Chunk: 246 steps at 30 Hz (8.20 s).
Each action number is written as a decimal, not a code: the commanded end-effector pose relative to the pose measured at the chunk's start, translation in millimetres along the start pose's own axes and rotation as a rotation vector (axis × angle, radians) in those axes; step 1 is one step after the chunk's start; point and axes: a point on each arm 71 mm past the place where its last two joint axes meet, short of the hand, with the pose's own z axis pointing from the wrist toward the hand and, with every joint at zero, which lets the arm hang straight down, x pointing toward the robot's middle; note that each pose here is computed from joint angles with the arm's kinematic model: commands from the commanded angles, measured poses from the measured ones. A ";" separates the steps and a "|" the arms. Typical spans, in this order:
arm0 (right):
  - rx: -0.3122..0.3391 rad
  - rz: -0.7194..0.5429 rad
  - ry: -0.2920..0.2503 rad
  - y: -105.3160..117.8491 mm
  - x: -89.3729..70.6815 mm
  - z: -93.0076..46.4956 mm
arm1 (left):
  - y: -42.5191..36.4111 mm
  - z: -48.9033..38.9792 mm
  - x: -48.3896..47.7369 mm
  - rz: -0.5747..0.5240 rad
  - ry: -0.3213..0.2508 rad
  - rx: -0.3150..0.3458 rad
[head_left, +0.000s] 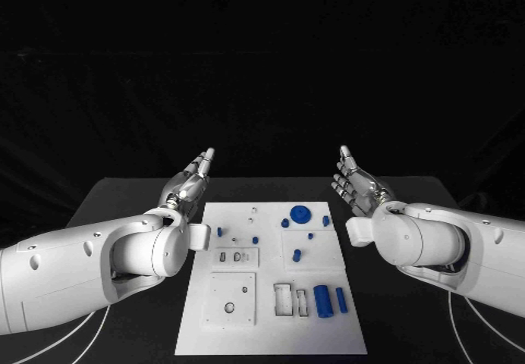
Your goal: Assemble the parts on the task board
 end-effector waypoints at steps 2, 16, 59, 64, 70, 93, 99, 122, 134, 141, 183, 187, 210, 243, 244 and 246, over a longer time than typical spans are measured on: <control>0.148 0.117 0.084 -5.5 6.6 -4.0 | 0.3 -0.5 4.2 -0.054 0.041 -0.013; 0.117 0.022 0.231 -0.7 3.6 0.4 | -7.8 -4.6 -2.6 -0.014 0.142 0.143; -0.622 -1.781 0.344 49.4 47.5 14.5 | -21.1 -19.8 -10.8 0.062 0.210 0.239; -0.640 -1.895 0.338 50.5 57.2 14.5 | -21.7 -20.2 -10.0 0.060 0.215 0.240; -0.652 -1.936 0.330 51.1 63.4 12.8 | -21.8 -20.2 -10.9 0.060 0.216 0.239; -0.505 -2.050 0.323 42.3 66.0 27.5 | -20.9 -19.2 -13.1 0.051 0.233 0.232; -0.503 -2.046 0.325 38.9 65.9 31.3 | -20.2 -17.5 -12.3 0.050 0.238 0.232; -0.554 -1.972 0.353 14.0 68.7 44.1 | -18.4 -15.3 -13.4 0.050 0.241 0.222; -0.529 -1.960 0.367 3.2 67.0 51.9 | -17.2 -14.6 -12.6 0.047 0.250 0.210; -0.525 -1.947 0.378 -1.3 67.2 53.8 | -16.4 -14.2 -12.5 0.047 0.253 0.203; -0.580 -1.758 0.326 29.0 121.1 87.0 | -8.0 -16.6 -12.6 0.043 0.264 0.166; -0.569 -1.758 0.325 24.0 124.0 93.3 | -7.9 -16.8 -12.3 0.042 0.265 0.165; -0.475 -1.774 0.312 8.7 118.8 104.6 | -6.1 -14.7 -10.6 0.036 0.277 0.155; -0.299 -1.713 0.215 46.7 8.2 51.1 | 2.6 -14.2 -10.4 0.032 0.294 0.120; -0.291 -1.714 0.209 45.3 4.8 51.3 | 3.0 -14.2 -10.2 0.032 0.295 0.119; -0.278 -1.716 0.198 42.4 -0.8 51.8 | 3.7 -14.0 -10.0 0.032 0.296 0.118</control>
